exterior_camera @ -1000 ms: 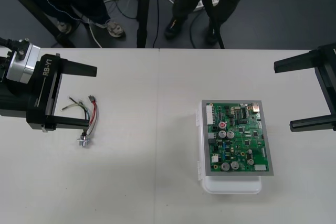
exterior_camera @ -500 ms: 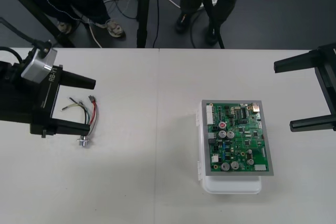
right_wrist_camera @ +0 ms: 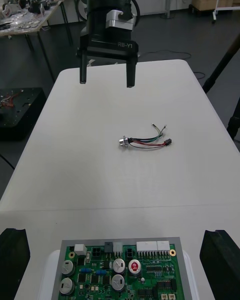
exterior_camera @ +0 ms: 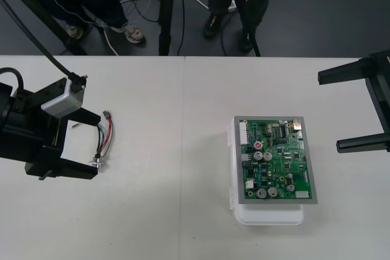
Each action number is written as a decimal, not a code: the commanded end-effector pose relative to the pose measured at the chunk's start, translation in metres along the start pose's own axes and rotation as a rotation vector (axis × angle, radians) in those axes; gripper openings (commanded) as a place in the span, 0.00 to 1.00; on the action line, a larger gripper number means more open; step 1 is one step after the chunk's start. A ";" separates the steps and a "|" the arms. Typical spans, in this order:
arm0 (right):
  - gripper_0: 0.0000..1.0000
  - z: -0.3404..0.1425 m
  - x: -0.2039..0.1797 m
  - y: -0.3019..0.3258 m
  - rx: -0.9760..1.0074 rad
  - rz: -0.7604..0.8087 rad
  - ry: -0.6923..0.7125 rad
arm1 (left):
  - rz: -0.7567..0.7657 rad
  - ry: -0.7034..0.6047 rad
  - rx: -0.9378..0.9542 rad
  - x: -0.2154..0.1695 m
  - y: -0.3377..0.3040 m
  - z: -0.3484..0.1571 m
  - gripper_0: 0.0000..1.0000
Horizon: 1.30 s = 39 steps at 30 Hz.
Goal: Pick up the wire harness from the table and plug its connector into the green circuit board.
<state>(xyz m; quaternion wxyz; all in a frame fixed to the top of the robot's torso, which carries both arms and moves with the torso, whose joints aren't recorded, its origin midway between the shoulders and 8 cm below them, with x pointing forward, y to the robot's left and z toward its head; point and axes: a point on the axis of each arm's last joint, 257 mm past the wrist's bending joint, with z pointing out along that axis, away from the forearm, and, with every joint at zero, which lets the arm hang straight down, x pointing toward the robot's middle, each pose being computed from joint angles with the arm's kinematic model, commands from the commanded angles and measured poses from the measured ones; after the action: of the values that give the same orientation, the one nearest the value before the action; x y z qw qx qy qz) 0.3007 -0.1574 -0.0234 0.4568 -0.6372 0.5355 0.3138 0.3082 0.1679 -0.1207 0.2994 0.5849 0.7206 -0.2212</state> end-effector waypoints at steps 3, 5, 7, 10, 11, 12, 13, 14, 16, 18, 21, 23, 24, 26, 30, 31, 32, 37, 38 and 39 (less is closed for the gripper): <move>1.00 -0.008 -0.002 0.000 0.011 -0.004 0.042 | -0.245 0.137 -0.057 0.033 -0.012 0.002 1.00; 1.00 -0.008 -0.002 0.000 0.011 -0.004 0.042 | -0.273 0.166 -0.076 0.045 -0.012 0.004 1.00; 1.00 -0.008 -0.002 0.000 0.011 -0.004 0.042 | -0.285 0.190 -0.099 0.056 -0.011 0.006 1.00; 1.00 -0.008 -0.002 0.000 0.011 -0.004 0.042 | -0.300 0.231 -0.143 0.077 -0.006 0.005 1.00; 1.00 -0.008 -0.002 0.000 0.011 -0.004 0.042 | -0.296 0.253 -0.156 0.086 -0.004 0.003 1.00; 1.00 -0.008 -0.002 0.000 0.011 -0.004 0.042 | -0.294 0.277 -0.167 0.094 -0.002 0.001 1.00; 1.00 -0.008 -0.002 0.000 0.011 -0.004 0.042 | -0.294 0.286 -0.170 0.097 -0.002 0.001 1.00; 1.00 -0.008 -0.002 0.000 0.011 -0.004 0.042 | -0.293 0.307 -0.177 0.104 -0.001 -0.001 1.00; 1.00 -0.008 -0.002 0.000 0.011 -0.004 0.042 | -0.330 0.332 -0.183 0.113 -0.002 -0.001 1.00; 1.00 -0.008 -0.002 0.000 0.011 -0.004 0.042 | -0.362 0.367 -0.185 0.124 -0.006 0.000 1.00; 1.00 -0.008 -0.002 0.000 0.011 -0.004 0.042 | -0.360 0.404 -0.189 0.134 -0.007 -0.001 1.00; 1.00 -0.008 -0.002 0.000 0.011 -0.004 0.042 | -0.361 0.424 -0.190 0.139 -0.008 -0.001 1.00; 1.00 -0.008 -0.002 0.000 0.011 -0.004 0.042 | -0.360 0.440 -0.194 0.143 -0.008 -0.001 1.00; 1.00 -0.008 -0.002 0.000 0.011 -0.004 0.042 | -0.365 0.459 -0.201 0.150 -0.008 0.001 1.00; 1.00 -0.008 -0.002 0.000 0.011 -0.004 0.042 | -0.377 0.480 -0.207 0.157 -0.010 0.004 1.00; 1.00 -0.008 -0.002 0.000 0.011 -0.004 0.042 | -0.379 0.494 -0.207 0.160 -0.011 0.005 1.00; 1.00 -0.008 -0.002 0.000 0.011 -0.004 0.042 | -0.382 0.496 -0.210 0.161 -0.011 0.005 1.00; 1.00 -0.008 -0.002 0.000 0.011 -0.004 0.042 | -0.416 0.507 -0.265 0.167 -0.001 0.006 1.00; 1.00 -0.008 -0.002 0.000 0.011 -0.004 0.042 | -0.430 0.503 -0.272 0.167 -0.001 0.007 1.00; 1.00 -0.008 -0.002 0.000 0.011 -0.004 0.042 | -0.446 0.497 -0.286 0.167 0.002 0.008 1.00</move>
<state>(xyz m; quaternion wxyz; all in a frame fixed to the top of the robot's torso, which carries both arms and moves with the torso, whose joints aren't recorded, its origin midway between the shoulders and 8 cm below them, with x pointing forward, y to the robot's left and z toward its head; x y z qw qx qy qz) 0.3007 -0.1574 -0.0234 0.4568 -0.6372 0.5355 0.3138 0.2936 0.2736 -0.2402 0.1511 0.4381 0.8853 -0.0377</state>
